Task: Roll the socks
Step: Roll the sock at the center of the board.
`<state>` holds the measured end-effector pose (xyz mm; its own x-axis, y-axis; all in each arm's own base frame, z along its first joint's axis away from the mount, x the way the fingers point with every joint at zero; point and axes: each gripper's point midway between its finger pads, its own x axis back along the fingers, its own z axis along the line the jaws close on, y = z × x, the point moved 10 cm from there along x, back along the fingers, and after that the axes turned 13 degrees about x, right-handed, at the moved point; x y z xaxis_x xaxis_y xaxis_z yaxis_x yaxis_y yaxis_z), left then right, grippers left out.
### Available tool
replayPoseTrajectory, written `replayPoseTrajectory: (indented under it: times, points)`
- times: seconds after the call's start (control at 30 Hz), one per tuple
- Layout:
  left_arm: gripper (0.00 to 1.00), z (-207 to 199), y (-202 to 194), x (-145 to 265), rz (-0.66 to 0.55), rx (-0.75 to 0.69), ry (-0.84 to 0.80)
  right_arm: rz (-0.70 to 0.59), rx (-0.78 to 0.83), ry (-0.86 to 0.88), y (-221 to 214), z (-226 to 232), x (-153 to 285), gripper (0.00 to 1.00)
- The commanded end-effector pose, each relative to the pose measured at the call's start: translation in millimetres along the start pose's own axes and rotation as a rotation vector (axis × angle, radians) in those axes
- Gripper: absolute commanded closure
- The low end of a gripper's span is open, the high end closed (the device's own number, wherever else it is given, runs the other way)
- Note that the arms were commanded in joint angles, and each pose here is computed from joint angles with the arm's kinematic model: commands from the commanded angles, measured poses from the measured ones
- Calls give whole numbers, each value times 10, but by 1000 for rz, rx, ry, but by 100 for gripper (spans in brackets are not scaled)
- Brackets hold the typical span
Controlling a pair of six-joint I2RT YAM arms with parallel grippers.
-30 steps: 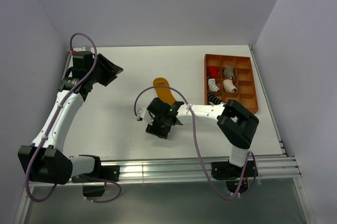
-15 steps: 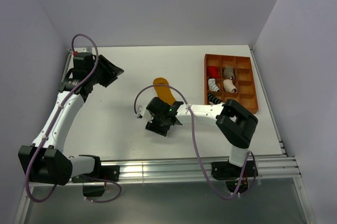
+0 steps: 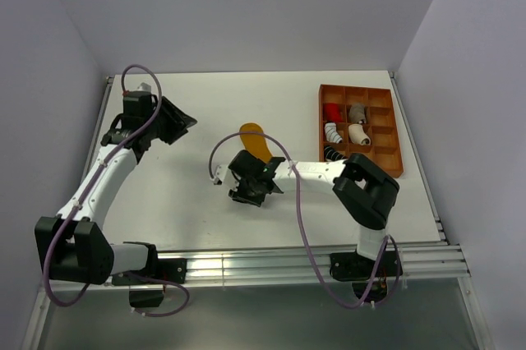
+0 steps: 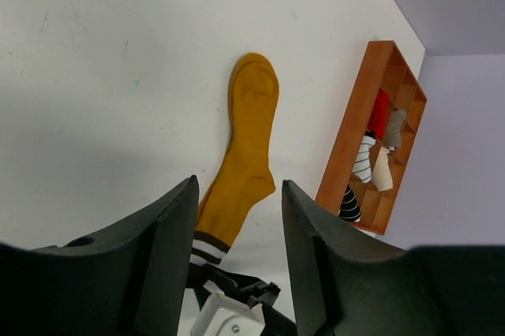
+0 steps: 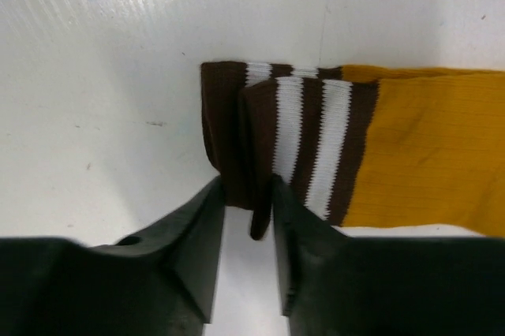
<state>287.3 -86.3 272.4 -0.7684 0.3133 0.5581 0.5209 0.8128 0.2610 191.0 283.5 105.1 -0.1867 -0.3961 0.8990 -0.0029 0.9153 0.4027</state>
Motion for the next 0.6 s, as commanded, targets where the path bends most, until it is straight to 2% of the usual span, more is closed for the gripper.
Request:
replayPoseTrajectory:
  times: [0.0, 0.1, 0.13, 0.17, 0.27, 0.4, 0.57]
  points:
    - [48, 17, -10, -83, -11, 1, -32, -30, -3, 68, -37, -81, -17, 67]
    - [50, 63, -119, -194, 0, -4, -18, -80, -17, 158, -87, -153, 92, 72]
    - [51, 84, -166, -248, 13, -8, -3, -58, -34, 190, -145, -174, 131, 74]
    - [51, 73, -245, -287, 23, -20, 6, -96, -25, 247, -85, -204, 181, 75]
    - [56, 67, -439, -408, 52, -40, 19, -98, -67, 371, -186, -284, 277, 76]
    - [66, 124, -717, -516, 73, -52, 25, -158, -129, 533, -327, -348, 363, 76]
    - [71, 214, -1101, -589, 125, -82, -47, -131, -254, 707, -540, -511, 330, 76]
